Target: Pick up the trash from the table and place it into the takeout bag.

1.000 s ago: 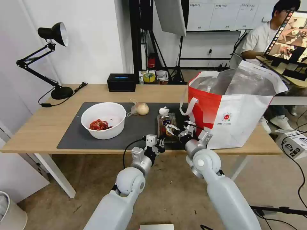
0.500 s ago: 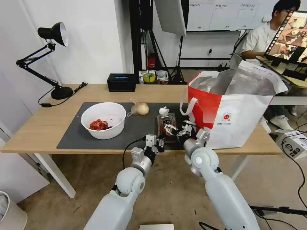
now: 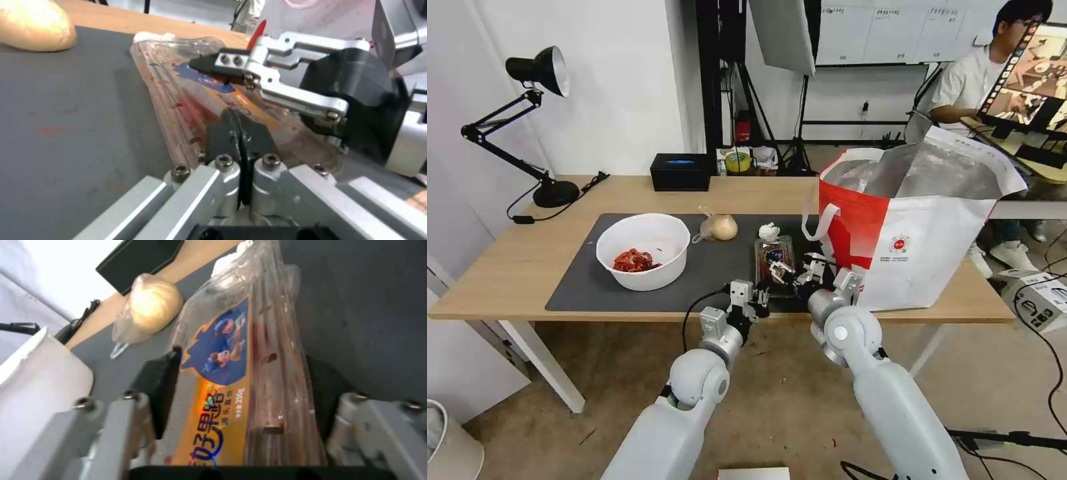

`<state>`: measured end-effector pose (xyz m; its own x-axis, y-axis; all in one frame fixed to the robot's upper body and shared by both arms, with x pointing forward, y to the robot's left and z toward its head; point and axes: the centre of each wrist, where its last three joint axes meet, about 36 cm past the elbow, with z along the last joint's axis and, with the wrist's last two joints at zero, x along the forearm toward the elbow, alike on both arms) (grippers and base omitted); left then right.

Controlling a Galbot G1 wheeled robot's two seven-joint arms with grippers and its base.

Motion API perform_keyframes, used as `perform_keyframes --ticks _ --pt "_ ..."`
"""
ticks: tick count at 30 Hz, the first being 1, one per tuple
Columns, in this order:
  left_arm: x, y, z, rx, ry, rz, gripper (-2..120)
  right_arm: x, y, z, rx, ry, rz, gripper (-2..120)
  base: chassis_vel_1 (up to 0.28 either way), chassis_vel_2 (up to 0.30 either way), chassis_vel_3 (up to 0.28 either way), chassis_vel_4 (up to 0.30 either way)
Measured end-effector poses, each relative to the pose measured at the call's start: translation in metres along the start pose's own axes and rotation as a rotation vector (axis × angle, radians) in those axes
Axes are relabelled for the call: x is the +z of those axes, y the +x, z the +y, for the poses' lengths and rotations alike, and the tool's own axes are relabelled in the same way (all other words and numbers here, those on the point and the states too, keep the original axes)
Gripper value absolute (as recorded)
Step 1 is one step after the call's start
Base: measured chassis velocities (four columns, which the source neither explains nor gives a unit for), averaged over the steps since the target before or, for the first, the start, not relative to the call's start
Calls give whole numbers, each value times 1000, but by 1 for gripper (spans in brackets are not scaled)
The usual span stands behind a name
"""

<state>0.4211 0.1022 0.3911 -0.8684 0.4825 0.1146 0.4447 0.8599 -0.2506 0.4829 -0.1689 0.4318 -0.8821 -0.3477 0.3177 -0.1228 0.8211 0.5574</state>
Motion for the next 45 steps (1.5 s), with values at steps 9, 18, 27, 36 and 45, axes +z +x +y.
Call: perform_keyframes --ticks 9,18,27,36,45 --pt "1 1 1 -1 -1 1 0 5 1 -2 15 -7 14 22 0 0 0 0" --pt "0 1 0 2 -3 0 0 5 4 -3 16 -10 13 0 0 0 0 0" --pt "-1 2 0 3 -5 -2 0 6 5 -4 18 -11 14 0 0 0 0 0" --pt "-2 6 3 2 -20 -47 28 4 6 -3 15 -9 10 0 0 0 0 0" --pt "-7 16 11 -6 -40 -89 65 2 7 0 5 -6 5 0 0 0 0 0"
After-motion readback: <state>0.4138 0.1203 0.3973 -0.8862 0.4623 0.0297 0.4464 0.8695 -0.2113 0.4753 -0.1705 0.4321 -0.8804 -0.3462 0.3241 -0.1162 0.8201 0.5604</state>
